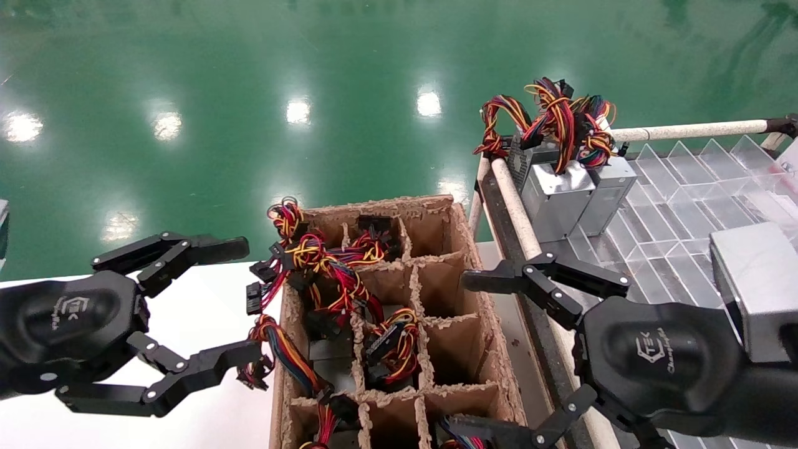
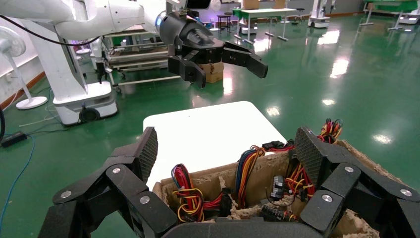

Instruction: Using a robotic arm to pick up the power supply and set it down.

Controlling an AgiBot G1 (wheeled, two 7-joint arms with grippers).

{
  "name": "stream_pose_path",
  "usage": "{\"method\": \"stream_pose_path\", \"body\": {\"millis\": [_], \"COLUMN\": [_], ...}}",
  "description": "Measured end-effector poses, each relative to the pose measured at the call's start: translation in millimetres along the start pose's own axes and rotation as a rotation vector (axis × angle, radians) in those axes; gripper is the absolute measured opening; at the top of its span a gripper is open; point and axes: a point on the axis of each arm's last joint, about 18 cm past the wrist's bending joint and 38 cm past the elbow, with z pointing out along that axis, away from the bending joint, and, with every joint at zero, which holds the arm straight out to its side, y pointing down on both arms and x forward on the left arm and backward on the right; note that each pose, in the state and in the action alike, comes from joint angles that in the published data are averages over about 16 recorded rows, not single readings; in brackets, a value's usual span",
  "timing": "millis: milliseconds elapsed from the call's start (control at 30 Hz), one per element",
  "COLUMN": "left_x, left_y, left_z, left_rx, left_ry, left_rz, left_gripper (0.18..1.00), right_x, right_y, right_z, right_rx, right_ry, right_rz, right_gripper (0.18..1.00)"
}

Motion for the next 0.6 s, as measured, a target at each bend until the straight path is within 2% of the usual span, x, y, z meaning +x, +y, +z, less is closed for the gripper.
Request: {"method": "stream_pose_path", "body": {"millis": [600], "left_x": [0.0], "left_y": [0.0], "left_z": [0.0], "left_rx": [0.000], "left_ry": [0.000], "left_rz": [0.000], "left_gripper": [1.001], "right_x": [0.0], "right_y": [0.0], "right_z": [0.0], "right_rx": [0.000], "right_ry": [0.000], "right_rz": [0.000], "right_gripper": [1.000]}}
